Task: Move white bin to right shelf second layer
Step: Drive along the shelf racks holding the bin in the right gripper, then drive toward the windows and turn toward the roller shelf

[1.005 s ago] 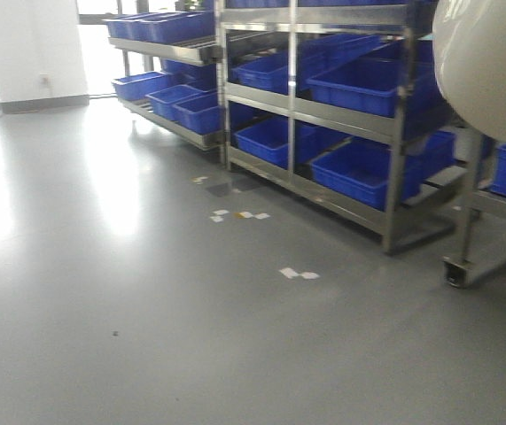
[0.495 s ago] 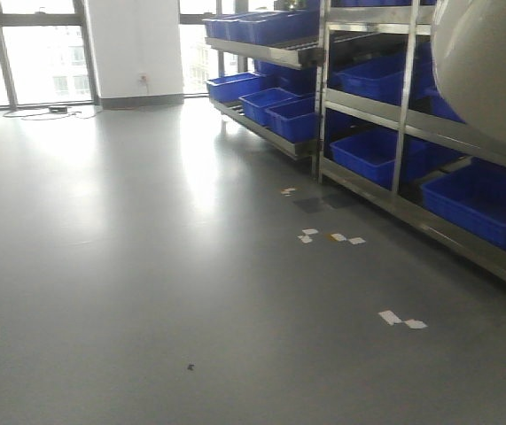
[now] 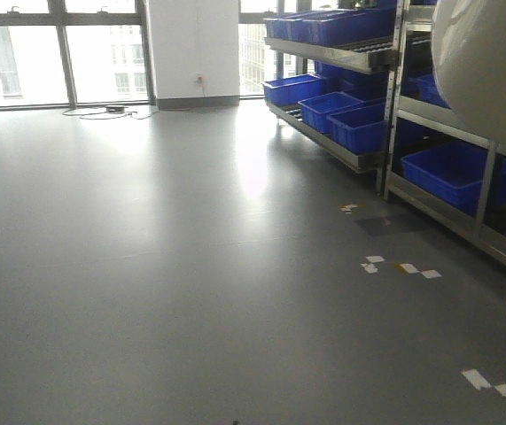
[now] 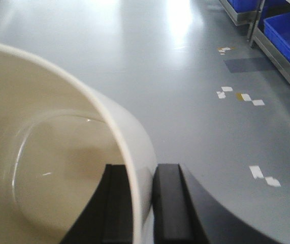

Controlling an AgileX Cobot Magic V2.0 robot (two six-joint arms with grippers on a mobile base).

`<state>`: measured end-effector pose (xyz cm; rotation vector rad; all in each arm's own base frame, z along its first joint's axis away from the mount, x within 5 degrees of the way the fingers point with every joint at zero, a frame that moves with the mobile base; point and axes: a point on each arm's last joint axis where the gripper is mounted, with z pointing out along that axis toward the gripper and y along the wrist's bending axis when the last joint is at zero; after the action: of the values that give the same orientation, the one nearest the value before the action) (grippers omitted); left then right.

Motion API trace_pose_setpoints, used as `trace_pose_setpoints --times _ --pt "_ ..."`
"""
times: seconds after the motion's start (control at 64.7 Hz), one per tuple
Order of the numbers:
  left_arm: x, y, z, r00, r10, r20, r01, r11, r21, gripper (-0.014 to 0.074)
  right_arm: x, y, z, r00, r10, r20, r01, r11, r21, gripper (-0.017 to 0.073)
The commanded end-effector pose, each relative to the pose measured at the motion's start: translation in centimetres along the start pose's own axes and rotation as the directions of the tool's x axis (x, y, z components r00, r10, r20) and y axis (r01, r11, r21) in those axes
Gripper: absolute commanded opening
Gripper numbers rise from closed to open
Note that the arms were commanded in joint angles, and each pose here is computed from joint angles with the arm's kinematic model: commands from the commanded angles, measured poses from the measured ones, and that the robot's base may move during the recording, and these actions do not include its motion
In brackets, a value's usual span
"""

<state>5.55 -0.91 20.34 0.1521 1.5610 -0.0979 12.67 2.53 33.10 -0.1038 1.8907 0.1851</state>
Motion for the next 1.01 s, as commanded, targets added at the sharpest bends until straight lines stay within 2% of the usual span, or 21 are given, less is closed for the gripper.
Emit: trace_pose_setpoints --times 0.0,0.99 --pt "0.41 0.01 0.02 0.998 -0.009 0.061 0.009 1.0 -0.002 0.0085 -1.9 0.13 -0.47 0.991 -0.001 0.131 0.003 1.0 -0.01 0.0057" --pt "0.41 0.01 0.02 0.998 -0.009 0.061 0.009 1.0 -0.002 0.0085 -1.89 0.13 -0.47 0.991 -0.001 0.13 0.003 1.0 -0.01 0.0057"
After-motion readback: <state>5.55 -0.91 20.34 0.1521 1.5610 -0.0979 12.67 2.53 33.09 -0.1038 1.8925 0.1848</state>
